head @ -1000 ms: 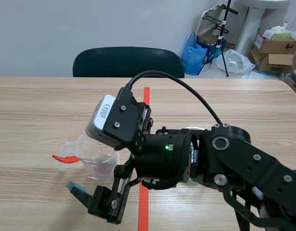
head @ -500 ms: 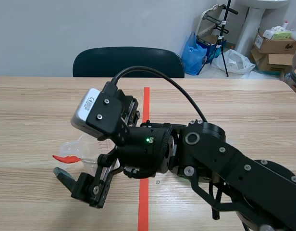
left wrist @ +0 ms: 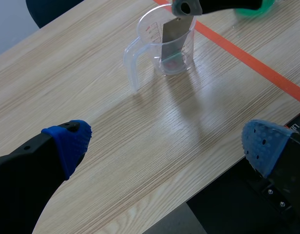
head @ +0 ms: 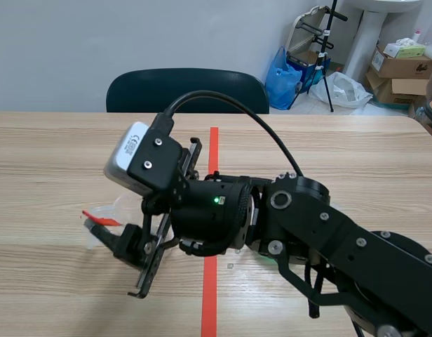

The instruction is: Do the redox reaction experiment

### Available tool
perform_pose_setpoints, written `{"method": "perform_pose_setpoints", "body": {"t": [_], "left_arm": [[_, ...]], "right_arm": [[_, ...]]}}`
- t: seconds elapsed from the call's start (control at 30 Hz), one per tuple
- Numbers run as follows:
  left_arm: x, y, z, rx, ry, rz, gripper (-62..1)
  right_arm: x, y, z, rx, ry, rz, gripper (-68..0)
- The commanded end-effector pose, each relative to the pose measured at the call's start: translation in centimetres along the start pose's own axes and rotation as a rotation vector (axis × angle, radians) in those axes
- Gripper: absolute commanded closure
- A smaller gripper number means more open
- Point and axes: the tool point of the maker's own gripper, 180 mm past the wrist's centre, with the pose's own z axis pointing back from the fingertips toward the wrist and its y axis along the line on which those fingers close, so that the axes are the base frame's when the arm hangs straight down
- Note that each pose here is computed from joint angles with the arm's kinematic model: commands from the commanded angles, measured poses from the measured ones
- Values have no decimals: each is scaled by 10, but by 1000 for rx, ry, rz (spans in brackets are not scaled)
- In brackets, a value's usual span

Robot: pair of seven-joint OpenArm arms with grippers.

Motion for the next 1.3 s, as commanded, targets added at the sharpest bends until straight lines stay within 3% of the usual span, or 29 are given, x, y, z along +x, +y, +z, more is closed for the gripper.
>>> {"method": "perform_pose_setpoints", "body": {"t": [0.0, 0.2, 0.4, 0.57, 0.93, 1.17, 1.27], "left_arm": [[6, 1, -1, 4, -23, 0, -623], [6, 1, -1, 4, -23, 0, -623], [6, 1, -1, 4, -23, 0, -623], [6, 1, -1, 4, -23, 0, -623], [6, 1, -1, 4, -23, 0, -623], [6, 1, -1, 4, -23, 0, -623], [6, 1, -1, 4, -23, 0, -623]], "right_arm": [[14, -8, -1, -14, -45, 13, -306], [21, -9, 2, -19, -92, 18, -149], [22, -10, 2, -21, -98, 18, -92], [22, -19, 5, -45, -96, 22, -5], [23, -34, 12, -72, -88, 28, -6], [37, -42, 14, -87, -84, 48, -6], [44, -44, 13, -95, -86, 26, -6]]}}
